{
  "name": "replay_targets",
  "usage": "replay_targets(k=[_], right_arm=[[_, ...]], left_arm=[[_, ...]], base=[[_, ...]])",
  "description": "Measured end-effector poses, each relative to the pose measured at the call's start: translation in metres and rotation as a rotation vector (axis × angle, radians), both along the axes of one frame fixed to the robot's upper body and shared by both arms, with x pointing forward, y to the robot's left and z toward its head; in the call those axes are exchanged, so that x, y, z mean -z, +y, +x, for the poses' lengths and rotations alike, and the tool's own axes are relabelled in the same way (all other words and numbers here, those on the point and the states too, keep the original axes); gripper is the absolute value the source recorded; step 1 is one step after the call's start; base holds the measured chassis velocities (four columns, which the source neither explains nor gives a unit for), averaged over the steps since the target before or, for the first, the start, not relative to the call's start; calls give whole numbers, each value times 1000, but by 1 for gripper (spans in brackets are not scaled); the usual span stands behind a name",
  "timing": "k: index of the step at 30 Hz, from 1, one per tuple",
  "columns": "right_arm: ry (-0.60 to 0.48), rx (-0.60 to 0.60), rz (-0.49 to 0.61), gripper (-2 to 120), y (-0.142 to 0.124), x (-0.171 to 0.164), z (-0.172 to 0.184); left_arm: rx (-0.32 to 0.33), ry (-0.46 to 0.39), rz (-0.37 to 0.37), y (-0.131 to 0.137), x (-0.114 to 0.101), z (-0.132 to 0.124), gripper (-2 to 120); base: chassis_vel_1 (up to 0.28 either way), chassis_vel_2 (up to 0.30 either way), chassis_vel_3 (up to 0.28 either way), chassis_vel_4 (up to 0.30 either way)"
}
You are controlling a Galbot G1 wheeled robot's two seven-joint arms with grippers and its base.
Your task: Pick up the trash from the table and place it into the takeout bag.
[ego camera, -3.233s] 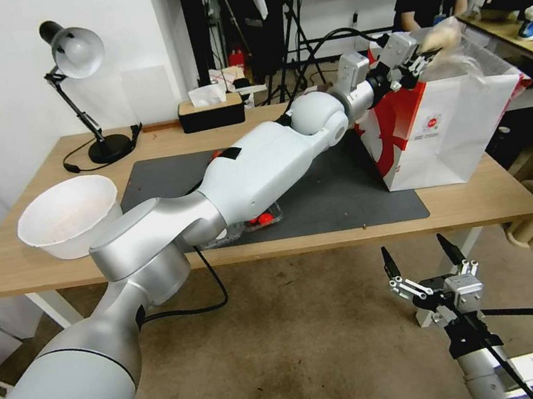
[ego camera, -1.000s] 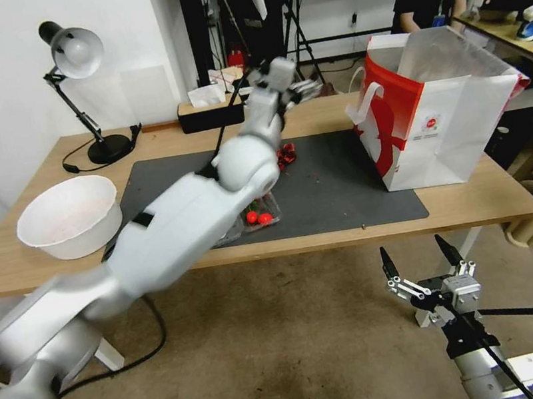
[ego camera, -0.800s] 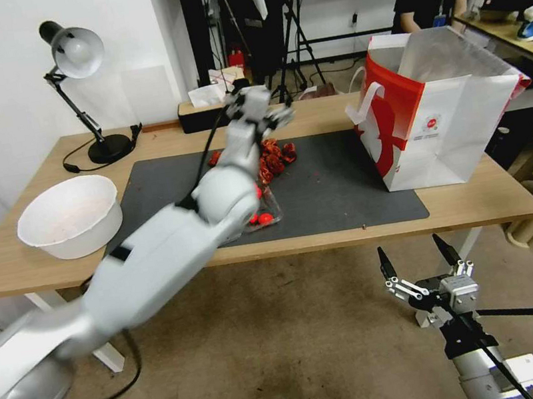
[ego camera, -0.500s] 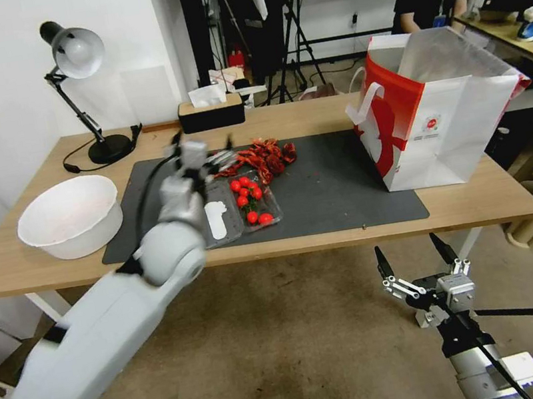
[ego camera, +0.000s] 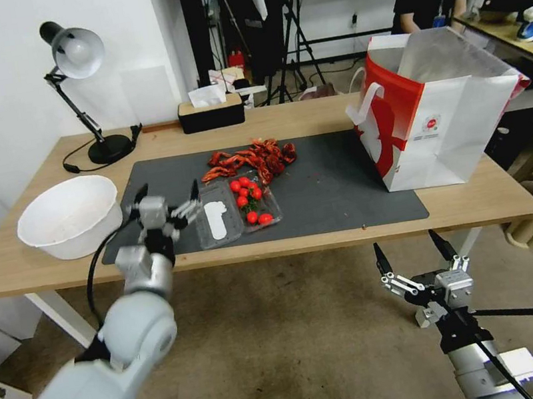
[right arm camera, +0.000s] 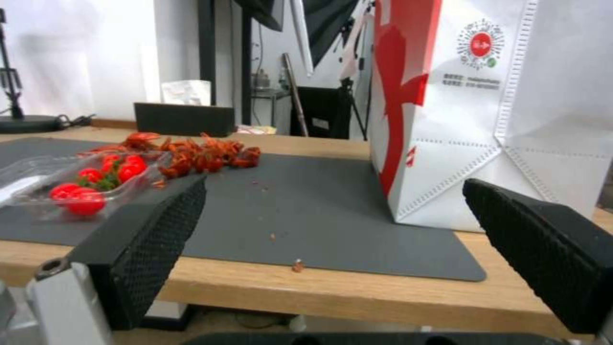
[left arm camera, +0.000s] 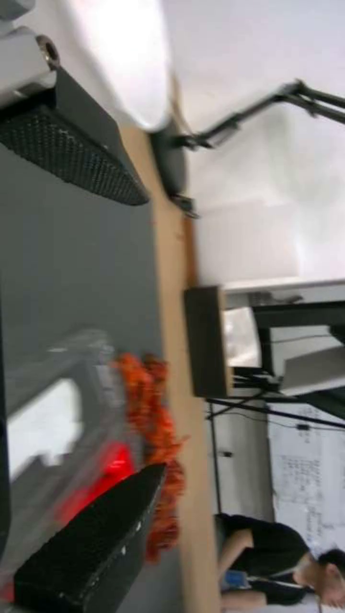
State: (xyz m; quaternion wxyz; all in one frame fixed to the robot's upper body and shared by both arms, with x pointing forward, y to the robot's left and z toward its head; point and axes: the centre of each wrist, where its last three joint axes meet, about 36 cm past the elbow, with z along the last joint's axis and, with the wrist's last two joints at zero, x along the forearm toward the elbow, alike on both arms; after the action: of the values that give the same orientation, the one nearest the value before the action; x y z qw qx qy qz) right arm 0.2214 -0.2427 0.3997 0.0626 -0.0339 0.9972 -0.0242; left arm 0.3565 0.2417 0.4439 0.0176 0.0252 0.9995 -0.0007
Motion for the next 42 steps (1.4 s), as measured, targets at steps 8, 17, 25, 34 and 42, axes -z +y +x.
replay_targets(k=[8,17,25,34,42], right_arm=[[0,27,3,100,0,-1,3],[20,35,15,100,-2,-1,8],[39,29,23,100,-1,0,10],[72,5,60,100,0,4,9],[79,-1,69,100,0,4,9]], left_arm=[[-7,39,-16,5,19,-49,100],[-44,70,-50,-1,42,-97,100],[-57,77,-51,-1,51,-108,100],[-58,74,-53,-2,53,-110,100],[-56,76,-52,-2,53,-110,100]], base=[[0,0,0,0],[0,0,0,0],[0,0,0,0],[0,0,0,0],[0,0,0,0]])
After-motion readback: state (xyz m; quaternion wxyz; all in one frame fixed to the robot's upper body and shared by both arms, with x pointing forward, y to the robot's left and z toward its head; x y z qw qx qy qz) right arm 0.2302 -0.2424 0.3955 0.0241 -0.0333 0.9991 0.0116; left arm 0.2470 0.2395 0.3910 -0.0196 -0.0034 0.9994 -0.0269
